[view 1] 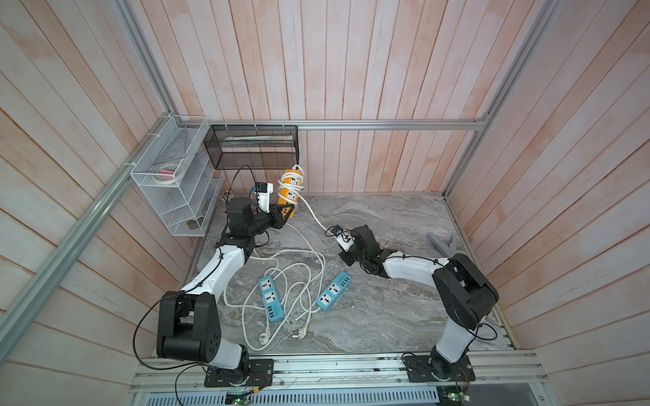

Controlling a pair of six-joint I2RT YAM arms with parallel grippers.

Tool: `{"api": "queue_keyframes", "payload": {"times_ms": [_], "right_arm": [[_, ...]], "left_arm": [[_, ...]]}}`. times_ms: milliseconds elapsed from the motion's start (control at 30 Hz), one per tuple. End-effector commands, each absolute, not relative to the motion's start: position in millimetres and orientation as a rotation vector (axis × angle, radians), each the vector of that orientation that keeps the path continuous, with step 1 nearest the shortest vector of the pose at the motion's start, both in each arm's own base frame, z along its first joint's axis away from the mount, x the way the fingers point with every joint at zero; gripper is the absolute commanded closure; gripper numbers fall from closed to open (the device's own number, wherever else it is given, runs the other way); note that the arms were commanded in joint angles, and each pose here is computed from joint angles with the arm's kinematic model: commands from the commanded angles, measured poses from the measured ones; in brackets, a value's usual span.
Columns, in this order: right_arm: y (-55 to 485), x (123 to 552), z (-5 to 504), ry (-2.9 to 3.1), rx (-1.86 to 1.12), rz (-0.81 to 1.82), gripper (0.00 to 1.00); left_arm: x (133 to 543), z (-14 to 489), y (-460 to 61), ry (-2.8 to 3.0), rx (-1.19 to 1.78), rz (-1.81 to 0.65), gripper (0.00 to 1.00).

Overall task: Wrap the cord around the power strip
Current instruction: Wrap the power cord around the power strip.

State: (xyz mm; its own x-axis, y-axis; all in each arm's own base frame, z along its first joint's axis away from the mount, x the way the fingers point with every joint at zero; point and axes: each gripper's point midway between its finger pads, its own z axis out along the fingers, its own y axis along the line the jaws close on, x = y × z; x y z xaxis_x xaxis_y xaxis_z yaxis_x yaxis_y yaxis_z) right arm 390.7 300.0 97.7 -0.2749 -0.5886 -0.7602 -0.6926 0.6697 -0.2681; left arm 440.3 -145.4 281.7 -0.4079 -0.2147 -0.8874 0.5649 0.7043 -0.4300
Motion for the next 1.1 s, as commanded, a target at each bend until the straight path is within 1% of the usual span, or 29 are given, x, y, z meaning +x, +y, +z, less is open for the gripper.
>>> {"api": "queue_keyframes", "payload": {"times_ms": [0,67,133,200,267,367,500,667,767,833,900,1000,1067], "right_arm": [[295,396,100,1.989,-1.014,0.062,1.00],[300,396,103,1.979,-1.026,0.063,1.00],[305,393,107,1.957,-1.063,0.032,1.00],[308,389,116,1.917,-1.097,-0.025,1.00],[309,385,130,1.868,-1.122,-0.052,1.00],[315,377,160,1.761,-1.144,-0.065,1.00],[321,374,212,1.605,-1.147,-0.089,1.00],[323,384,282,1.447,-1.105,-0.125,1.00],[322,398,322,1.407,-1.063,-0.052,1.00],[319,409,347,1.388,-1.032,0.007,1.00],[315,421,361,1.390,-1.023,0.062,1.00],[315,436,365,1.425,-1.072,0.111,1.00],[313,448,361,1.463,-1.105,0.127,1.00]], "left_arm": [[445,323,-145,1.661,0.312,-0.873,1.00],[447,320,-145,1.674,0.312,-0.863,1.00],[454,312,-138,1.716,0.292,-0.796,1.00],[468,291,-120,1.807,0.247,-0.627,1.00],[483,259,-97,1.940,0.183,-0.472,1.00],[494,231,-83,2.050,0.159,-0.376,1.00],[497,198,-98,2.146,0.316,-0.148,1.00],[486,166,-140,2.211,0.563,-0.087,1.00],[460,160,-189,2.157,0.837,-0.194,1.00],[440,164,-217,2.104,0.962,-0.319,1.00],[415,166,-238,2.058,1.067,-0.473,1.00],[349,174,-276,1.913,1.356,-0.767,1.00],[311,184,-295,1.790,1.467,-0.917,1.00]]}}
